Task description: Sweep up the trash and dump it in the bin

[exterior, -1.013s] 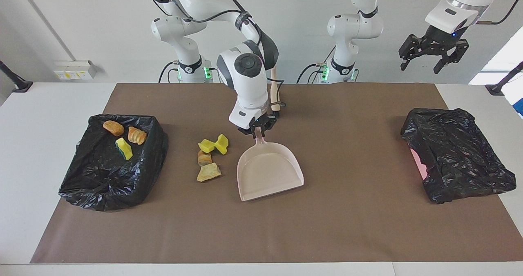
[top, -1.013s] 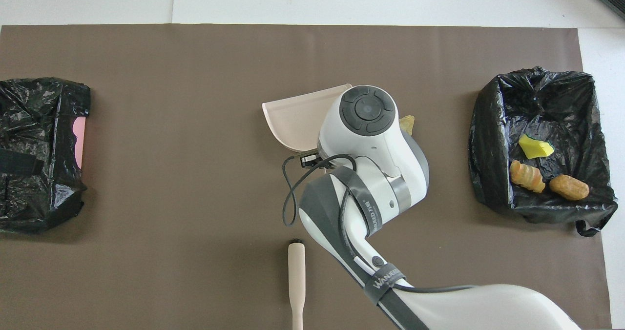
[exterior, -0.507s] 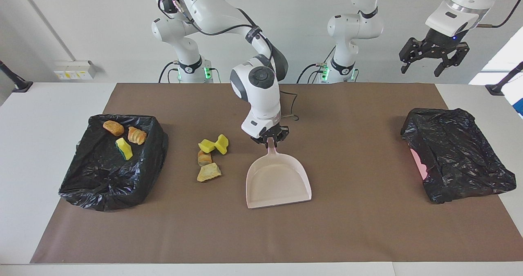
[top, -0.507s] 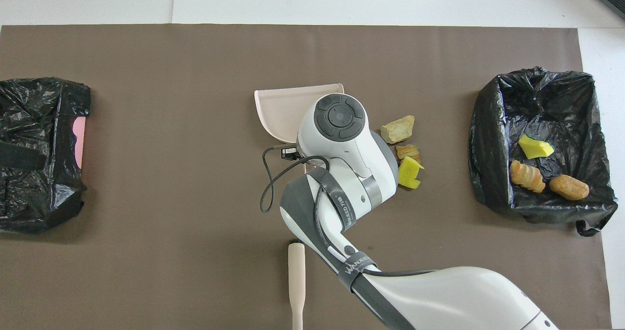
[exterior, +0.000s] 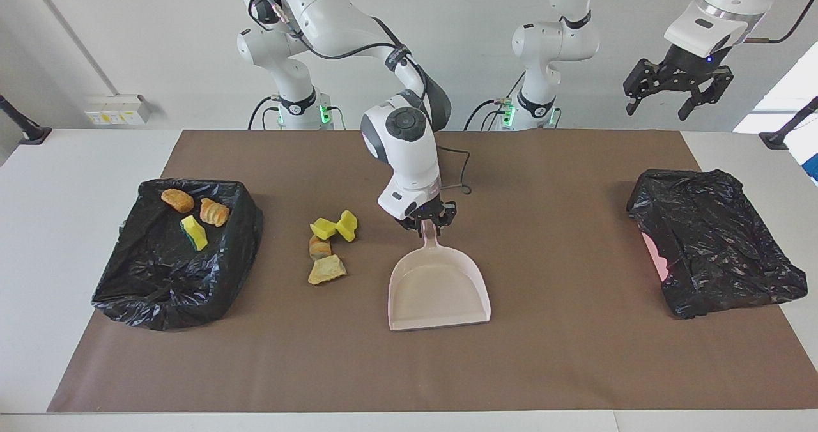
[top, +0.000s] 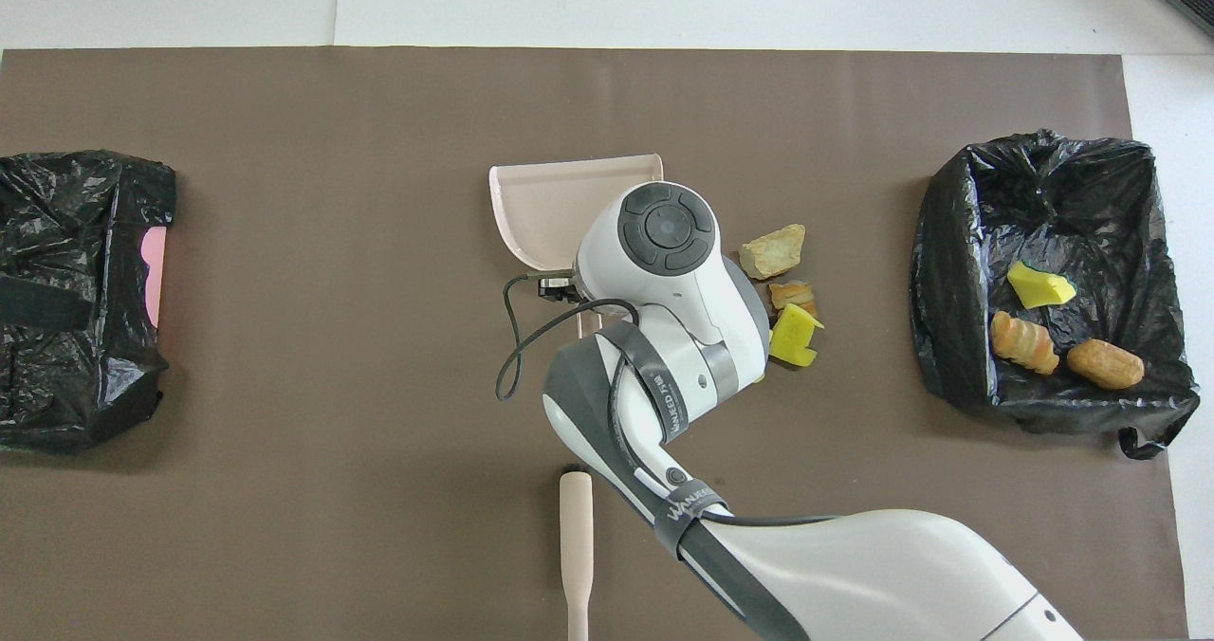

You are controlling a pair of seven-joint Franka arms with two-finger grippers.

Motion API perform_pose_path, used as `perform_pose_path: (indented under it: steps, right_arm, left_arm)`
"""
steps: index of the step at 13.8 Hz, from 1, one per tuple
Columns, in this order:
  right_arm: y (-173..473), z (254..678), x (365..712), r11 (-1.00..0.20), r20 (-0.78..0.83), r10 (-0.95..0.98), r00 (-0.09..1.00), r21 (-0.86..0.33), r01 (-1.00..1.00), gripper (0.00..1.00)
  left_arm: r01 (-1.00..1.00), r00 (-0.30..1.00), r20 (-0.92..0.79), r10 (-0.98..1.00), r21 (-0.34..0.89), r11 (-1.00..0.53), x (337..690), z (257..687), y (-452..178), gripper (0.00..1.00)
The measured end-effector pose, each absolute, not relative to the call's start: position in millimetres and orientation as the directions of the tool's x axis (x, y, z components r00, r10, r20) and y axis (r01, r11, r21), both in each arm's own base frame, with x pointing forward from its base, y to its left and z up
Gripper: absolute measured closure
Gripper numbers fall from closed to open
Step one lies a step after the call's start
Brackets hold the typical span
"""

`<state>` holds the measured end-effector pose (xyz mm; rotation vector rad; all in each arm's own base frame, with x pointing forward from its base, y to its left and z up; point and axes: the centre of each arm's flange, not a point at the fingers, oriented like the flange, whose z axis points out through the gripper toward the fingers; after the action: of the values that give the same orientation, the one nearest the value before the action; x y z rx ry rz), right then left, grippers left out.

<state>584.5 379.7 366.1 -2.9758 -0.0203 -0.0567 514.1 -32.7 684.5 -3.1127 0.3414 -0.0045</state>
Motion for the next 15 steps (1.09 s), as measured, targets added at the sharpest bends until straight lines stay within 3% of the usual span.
perform_pose_path:
  steps: [1,5,6,10,12,15]
  right_arm:
    - [380,366,584,-0.986,0.041,0.027,0.999,-0.165,0.033,0.52]
    - [383,369,577,-0.986,0.018,0.066,0.998,-0.155,0.068,0.07]
    - [382,375,572,-0.986,0.005,0.072,0.997,-0.149,0.072,0.00]
    - [365,429,524,-0.989,-0.091,0.111,0.990,-0.104,0.101,0.00]
    - [366,450,482,-0.985,-0.111,0.151,0.982,-0.095,0.141,0.00]
    - [384,450,415,-0.979,-0.173,0.182,0.968,-0.127,0.161,0.00]
  left_arm:
    - [-0.217,0.976,0.001,-0.217,-0.010,-0.976,514,684,-33,0.00]
    - [-0.215,0.977,0.002,-0.215,-0.011,-0.977,514,684,-32,0.00]
    - [-0.214,0.977,0.002,-0.214,-0.011,-0.977,514,684,-31,0.00]
    - [-0.214,0.977,0.003,-0.214,-0.011,-0.977,516,681,-32,0.00]
    - [-0.221,0.975,0.010,-0.221,-0.012,-0.975,519,677,-36,0.00]
    - [-0.254,0.967,0.033,-0.254,-0.016,-0.967,528,659,-56,0.00]
